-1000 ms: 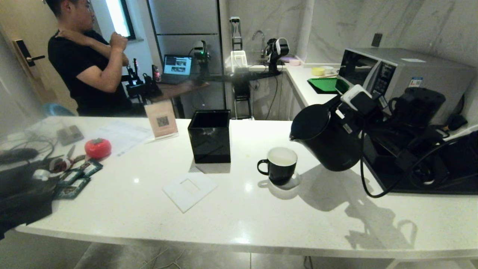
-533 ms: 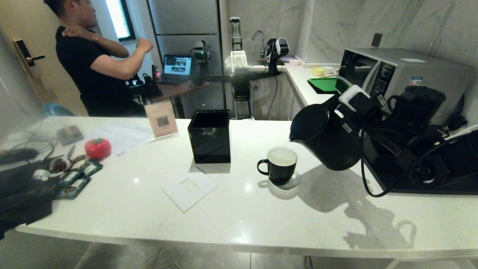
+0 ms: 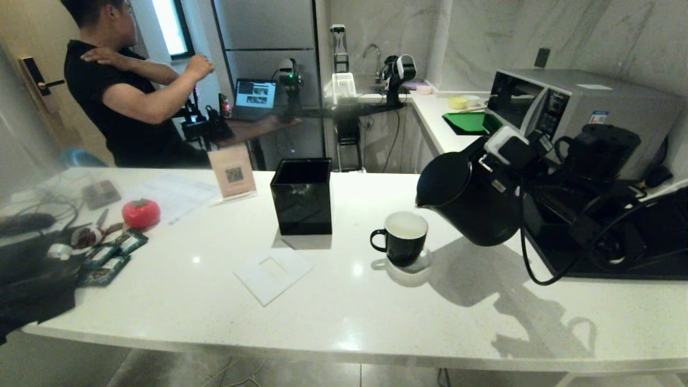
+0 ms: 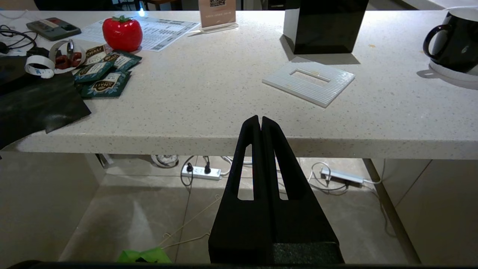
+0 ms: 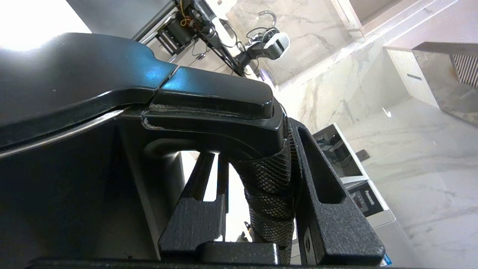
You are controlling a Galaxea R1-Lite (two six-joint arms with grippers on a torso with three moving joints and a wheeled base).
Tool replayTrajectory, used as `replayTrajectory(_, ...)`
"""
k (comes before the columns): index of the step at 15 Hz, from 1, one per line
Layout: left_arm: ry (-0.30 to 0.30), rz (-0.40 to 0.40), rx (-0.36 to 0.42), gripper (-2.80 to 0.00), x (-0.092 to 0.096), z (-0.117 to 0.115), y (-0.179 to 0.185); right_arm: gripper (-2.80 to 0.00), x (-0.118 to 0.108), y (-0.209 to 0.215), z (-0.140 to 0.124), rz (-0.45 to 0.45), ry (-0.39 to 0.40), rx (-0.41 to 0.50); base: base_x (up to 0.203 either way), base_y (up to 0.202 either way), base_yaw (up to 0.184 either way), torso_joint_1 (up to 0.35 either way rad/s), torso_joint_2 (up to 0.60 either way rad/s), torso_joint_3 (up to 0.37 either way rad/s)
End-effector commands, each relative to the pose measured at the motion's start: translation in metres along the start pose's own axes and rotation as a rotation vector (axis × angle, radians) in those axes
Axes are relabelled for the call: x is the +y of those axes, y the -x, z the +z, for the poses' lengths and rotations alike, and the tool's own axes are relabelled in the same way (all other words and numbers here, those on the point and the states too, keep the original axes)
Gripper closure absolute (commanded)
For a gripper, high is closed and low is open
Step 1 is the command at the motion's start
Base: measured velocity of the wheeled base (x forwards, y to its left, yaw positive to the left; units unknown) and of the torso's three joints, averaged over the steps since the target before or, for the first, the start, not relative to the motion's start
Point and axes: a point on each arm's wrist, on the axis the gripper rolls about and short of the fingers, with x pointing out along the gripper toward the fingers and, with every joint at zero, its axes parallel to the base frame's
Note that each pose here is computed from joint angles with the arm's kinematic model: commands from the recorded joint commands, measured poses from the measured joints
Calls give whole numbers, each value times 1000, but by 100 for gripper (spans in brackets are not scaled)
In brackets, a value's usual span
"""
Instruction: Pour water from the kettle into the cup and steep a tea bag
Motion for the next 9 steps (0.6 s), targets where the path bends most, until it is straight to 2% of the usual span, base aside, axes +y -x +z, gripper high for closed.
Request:
replayTrajectory(1,0,0,0,0,0,0,0,0,1,0,-1,2,12,0,0,0,0,0,0,0)
replayTrajectory(9,1,0,0,0,0,0,0,0,0,-3,-3,22,35,23,0,0,0,0,0,0)
